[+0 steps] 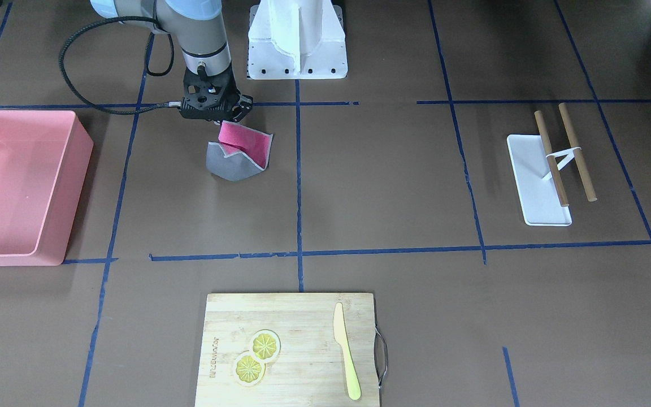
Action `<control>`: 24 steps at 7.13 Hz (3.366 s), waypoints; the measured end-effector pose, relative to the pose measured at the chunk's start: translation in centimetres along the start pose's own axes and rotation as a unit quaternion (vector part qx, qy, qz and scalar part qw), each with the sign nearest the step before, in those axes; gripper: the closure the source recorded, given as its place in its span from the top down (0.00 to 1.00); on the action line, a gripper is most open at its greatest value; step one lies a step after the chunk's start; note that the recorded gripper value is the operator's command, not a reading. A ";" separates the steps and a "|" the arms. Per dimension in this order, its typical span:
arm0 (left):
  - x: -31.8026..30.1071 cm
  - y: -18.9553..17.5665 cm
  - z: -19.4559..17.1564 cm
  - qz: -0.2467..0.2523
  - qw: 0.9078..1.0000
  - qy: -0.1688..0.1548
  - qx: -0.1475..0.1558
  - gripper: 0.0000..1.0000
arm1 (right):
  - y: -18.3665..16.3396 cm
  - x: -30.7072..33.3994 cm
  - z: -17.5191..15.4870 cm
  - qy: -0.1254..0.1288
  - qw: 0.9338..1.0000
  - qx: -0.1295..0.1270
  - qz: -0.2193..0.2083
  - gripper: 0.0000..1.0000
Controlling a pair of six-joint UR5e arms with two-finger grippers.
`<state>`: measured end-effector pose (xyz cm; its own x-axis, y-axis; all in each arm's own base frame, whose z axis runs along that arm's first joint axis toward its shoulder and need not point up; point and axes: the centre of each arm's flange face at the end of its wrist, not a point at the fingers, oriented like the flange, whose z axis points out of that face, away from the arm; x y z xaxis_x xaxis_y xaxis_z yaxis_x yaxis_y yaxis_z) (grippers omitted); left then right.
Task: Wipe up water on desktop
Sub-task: 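Lower the cloth with the right gripper and press it onto the table, then drag the cloth across the table surface with the right gripper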
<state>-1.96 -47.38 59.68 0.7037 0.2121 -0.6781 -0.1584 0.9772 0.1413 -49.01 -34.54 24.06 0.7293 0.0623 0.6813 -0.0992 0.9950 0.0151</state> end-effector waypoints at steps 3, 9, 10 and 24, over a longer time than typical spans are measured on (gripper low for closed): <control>0.0 -0.1 -0.1 -0.002 1.000 0.000 0.001 1.00 | -1.6 -7.5 1.0 -0.048 0.998 0.021 0.032 0.00; 0.1 -0.5 -0.2 -0.018 1.000 0.001 0.002 1.00 | -2.7 2.1 3.0 0.007 1.000 0.014 -0.016 0.00; 0.1 -0.5 -0.2 -0.019 1.000 0.001 0.002 1.00 | -2.7 5.4 2.9 0.025 0.999 0.013 -0.026 0.00; -0.5 0.0 0.5 -0.028 1.000 0.001 -0.006 1.00 | -0.6 -6.0 0.3 -0.048 0.999 0.010 0.019 0.00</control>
<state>-1.98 -47.46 60.38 0.7109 0.1561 -0.6858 -0.1261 0.9875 0.0941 -53.48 -35.58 20.16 0.6568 0.0904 0.7487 -0.1392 0.9903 0.0025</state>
